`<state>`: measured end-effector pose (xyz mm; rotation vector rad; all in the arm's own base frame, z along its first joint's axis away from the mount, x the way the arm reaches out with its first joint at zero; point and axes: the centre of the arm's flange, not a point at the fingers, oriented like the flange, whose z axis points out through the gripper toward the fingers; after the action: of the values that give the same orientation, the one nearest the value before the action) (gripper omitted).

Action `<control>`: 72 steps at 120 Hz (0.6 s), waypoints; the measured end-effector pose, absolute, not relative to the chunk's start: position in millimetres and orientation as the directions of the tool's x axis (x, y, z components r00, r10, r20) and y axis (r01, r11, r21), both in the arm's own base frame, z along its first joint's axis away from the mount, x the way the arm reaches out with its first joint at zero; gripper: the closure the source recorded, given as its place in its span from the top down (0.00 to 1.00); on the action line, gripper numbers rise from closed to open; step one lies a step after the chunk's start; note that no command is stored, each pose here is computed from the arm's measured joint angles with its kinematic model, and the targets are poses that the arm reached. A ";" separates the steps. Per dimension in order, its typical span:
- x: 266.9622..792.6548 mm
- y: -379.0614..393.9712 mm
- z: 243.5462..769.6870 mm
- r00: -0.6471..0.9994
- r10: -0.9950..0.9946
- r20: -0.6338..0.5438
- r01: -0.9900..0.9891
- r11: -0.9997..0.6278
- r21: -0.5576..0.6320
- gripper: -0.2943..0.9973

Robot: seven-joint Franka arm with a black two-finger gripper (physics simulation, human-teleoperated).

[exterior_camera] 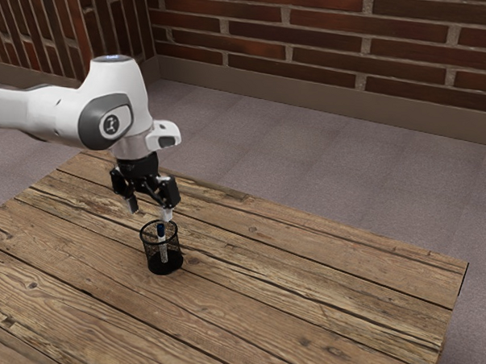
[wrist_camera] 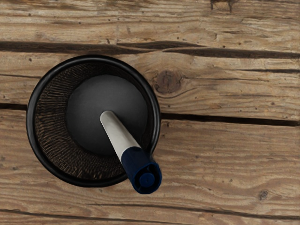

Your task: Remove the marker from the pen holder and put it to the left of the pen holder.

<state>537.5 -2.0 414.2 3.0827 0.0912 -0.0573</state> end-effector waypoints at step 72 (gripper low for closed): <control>543.9 -7.6 363.6 0.994 0.092 -0.057 0.098 -0.988 0.120 0.71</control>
<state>543.9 -7.6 363.6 3.0137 0.1445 -0.0772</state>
